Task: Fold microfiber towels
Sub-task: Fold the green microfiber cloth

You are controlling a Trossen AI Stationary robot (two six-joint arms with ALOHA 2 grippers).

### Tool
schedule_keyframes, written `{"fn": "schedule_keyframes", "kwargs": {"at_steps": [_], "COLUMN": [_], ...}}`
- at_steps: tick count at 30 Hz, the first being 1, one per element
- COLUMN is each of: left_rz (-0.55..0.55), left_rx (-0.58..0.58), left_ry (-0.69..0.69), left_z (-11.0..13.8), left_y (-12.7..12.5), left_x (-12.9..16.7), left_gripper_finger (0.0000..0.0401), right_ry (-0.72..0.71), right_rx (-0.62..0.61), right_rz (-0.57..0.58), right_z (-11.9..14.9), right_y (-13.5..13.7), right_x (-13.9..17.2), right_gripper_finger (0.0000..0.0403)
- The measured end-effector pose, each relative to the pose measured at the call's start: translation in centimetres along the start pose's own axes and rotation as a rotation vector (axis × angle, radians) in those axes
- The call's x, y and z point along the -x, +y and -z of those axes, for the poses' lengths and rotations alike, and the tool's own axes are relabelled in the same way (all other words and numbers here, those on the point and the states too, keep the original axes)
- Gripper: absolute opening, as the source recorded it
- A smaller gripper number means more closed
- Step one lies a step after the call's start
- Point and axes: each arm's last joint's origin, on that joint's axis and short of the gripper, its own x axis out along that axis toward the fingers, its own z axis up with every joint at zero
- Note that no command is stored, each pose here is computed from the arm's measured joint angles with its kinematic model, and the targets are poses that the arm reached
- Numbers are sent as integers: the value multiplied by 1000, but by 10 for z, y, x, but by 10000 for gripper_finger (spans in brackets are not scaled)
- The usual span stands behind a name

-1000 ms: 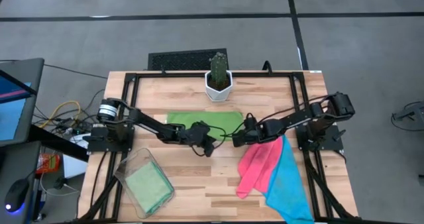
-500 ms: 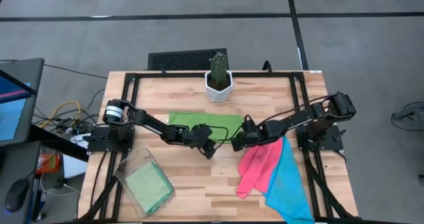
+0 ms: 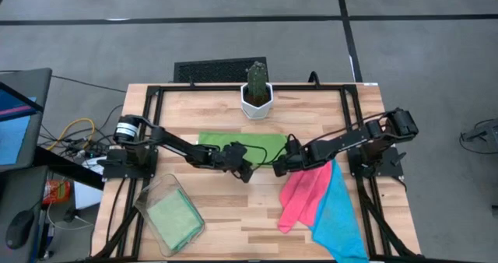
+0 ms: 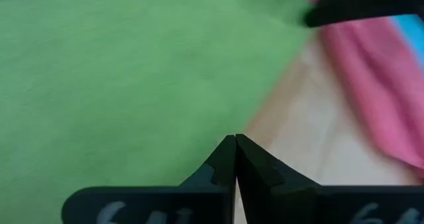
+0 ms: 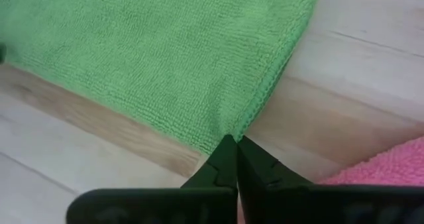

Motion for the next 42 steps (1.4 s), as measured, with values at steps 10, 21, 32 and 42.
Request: {"fn": "schedule_keyframes", "kwargs": {"at_steps": [10, 21, 32, 42], "left_rz": [-61, -66, -57, -51], "left_rx": [-21, -42, -39, -51], "left_ry": [-38, -21, 35, 50], "left_z": [0, 1, 13, 13], "left_y": [3, 4, 9, 9], "left_x": [-1, 0, -14, -14], "left_gripper_finger": [0, 0, 0, 0], "right_ry": [-4, -3, 23, -87], "right_rx": [-2, -5, 2, 145], "right_rz": [-3, -15, -26, -201], "right_z": [-1, -2, -1, -24], "right_y": [0, 3, 5, 53], "right_x": [0, 2, 4, 42], "right_gripper_finger": [20, 19, 20, 18]}}
